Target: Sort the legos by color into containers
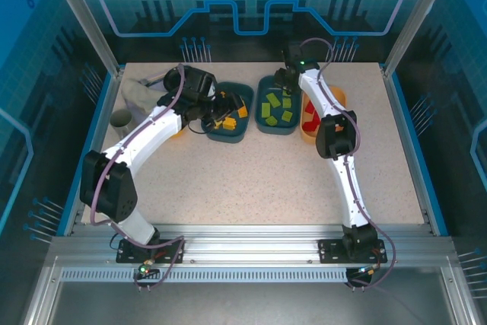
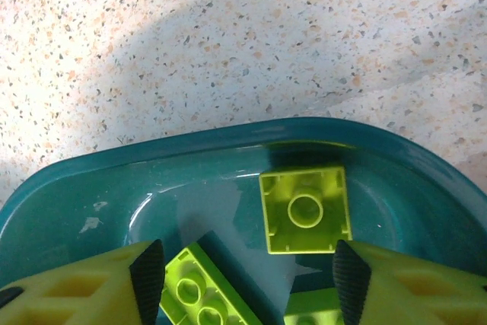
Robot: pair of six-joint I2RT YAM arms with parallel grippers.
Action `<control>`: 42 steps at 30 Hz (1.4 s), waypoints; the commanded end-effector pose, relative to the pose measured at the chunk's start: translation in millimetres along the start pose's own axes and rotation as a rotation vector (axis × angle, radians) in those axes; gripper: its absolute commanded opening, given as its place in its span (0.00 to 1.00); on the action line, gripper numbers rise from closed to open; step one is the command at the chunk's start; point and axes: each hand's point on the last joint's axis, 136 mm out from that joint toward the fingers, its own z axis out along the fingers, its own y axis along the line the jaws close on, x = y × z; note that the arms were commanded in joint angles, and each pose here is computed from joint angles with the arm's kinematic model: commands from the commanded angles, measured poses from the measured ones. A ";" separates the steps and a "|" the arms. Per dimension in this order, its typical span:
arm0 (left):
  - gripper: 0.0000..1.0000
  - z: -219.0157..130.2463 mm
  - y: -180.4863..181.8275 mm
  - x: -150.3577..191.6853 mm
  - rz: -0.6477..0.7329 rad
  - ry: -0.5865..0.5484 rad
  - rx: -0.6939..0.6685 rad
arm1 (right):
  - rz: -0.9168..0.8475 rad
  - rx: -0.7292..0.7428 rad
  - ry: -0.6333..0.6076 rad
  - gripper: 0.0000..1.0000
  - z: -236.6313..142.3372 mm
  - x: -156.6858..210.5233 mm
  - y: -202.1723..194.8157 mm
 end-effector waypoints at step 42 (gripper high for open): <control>0.99 -100.6 271.5 -24.2 0.356 -0.638 -0.674 | -0.477 0.187 -0.422 1.00 -148.0 132.7 -189.2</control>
